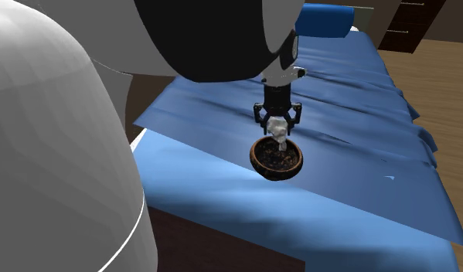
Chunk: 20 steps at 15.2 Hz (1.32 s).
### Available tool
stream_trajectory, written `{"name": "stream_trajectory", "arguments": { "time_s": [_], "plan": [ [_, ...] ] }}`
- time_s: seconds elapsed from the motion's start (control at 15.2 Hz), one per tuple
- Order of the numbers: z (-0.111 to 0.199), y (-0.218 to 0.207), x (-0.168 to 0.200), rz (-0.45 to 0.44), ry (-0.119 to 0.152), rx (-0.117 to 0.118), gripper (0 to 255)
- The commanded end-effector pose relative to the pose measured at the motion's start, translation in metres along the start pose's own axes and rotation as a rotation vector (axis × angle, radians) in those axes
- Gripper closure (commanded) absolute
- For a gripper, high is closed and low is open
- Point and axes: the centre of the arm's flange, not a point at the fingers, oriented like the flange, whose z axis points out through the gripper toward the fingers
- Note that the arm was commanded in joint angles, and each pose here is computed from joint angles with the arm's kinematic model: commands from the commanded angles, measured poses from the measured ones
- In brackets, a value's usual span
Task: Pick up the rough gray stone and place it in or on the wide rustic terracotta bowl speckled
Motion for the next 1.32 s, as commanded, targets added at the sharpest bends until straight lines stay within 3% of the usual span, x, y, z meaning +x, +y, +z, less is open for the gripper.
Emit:
{"name": "stream_trajectory", "arguments": {
  "time_s": [0.0,0.86,1.25],
  "plan": [
    [0.008,0.006,-0.003,-0.001,0.001,0.000,255],
    [0.074,-0.005,0.012,-0.001,0.001,0.000,255],
    [0.074,-0.005,0.012,-0.001,0.001,0.000,255]
  ]
}}
